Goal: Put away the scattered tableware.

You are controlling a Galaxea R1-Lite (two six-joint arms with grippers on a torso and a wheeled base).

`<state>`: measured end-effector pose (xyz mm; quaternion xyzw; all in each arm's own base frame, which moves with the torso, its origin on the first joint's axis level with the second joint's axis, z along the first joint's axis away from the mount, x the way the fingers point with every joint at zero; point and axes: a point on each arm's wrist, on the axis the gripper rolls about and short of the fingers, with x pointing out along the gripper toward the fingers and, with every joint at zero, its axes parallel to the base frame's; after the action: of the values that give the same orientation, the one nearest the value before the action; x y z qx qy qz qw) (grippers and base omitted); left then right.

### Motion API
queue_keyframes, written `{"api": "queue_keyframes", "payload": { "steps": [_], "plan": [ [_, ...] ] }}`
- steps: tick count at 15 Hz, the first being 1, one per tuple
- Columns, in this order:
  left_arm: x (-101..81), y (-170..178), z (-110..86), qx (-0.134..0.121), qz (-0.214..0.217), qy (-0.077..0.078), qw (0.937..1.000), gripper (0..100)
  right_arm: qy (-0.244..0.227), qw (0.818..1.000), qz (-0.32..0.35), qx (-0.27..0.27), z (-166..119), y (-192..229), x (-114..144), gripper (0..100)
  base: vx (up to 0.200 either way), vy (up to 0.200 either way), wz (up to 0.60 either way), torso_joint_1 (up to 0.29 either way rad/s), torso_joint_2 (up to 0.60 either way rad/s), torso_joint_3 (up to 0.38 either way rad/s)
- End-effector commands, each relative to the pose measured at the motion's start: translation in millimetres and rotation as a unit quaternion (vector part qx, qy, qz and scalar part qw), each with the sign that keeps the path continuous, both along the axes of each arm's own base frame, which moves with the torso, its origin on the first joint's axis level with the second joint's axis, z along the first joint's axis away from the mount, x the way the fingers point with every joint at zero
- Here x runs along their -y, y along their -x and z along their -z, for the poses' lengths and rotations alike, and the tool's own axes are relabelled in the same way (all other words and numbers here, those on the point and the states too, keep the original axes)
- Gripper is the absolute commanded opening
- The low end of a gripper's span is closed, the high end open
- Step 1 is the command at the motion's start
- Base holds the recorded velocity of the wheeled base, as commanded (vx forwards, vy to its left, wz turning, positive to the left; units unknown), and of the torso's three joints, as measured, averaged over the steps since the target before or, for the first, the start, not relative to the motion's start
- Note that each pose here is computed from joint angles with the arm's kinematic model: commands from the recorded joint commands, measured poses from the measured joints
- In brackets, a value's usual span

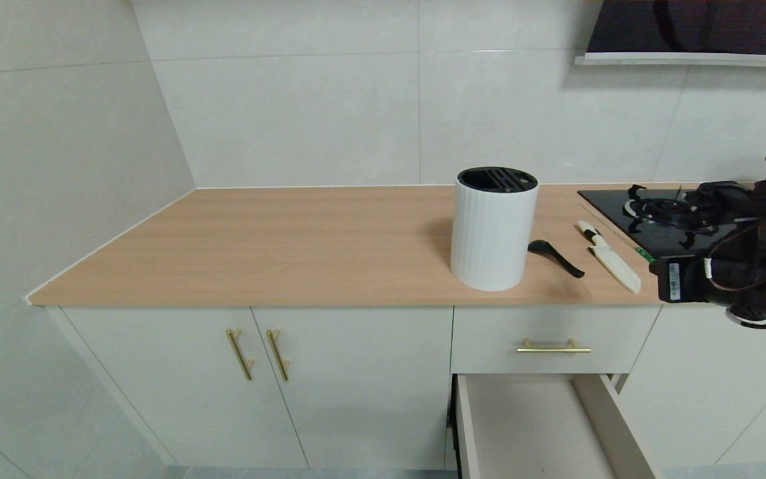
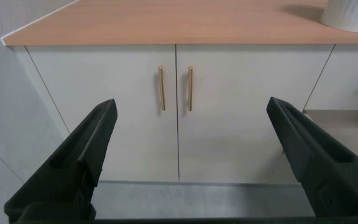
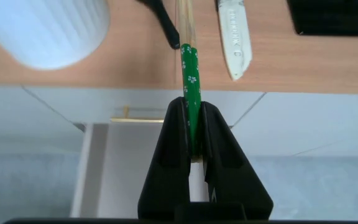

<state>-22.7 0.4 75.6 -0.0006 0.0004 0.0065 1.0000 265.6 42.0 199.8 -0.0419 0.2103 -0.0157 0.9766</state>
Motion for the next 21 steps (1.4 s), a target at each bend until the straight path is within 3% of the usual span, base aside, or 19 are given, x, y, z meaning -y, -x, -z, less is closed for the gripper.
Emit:
{"api": "queue_keyframes", "payload": {
  "steps": [1,5,8,14,21],
  "plan": [
    [0.0,-0.1,0.1,-0.001,0.000,0.000,1.0000,100,0.022,1.000,-0.013,0.015,-7.8,23.0,3.0,0,0.000,0.000,0.00,0.000,0.00,0.000],
    [0.0,-0.1,-0.1,0.000,0.000,0.000,1.0000,100,0.051,0.998,-0.040,0.001,0.5,34.3,-1.9,0,0.000,0.000,0.00,0.000,0.00,0.000],
    [0.0,-0.1,-0.1,0.000,0.000,0.000,1.0000,100,0.098,0.993,-0.066,-0.009,7.3,48.5,-1.0,0,0.000,0.000,0.00,0.000,0.00,0.000],
    [0.0,-0.1,-0.1,0.000,0.000,0.000,1.0000,100,0.128,0.984,-0.125,0.002,9.2,75.0,-14.2,0,0.000,0.000,0.00,0.000,0.00,0.000],
    [0.0,-0.1,-0.1,0.000,0.000,0.000,1.0000,100,0.160,0.968,-0.196,-0.002,19.6,99.3,-28.2,0,0.000,0.000,0.00,-0.177,0.41,0.232]
  ]
}}
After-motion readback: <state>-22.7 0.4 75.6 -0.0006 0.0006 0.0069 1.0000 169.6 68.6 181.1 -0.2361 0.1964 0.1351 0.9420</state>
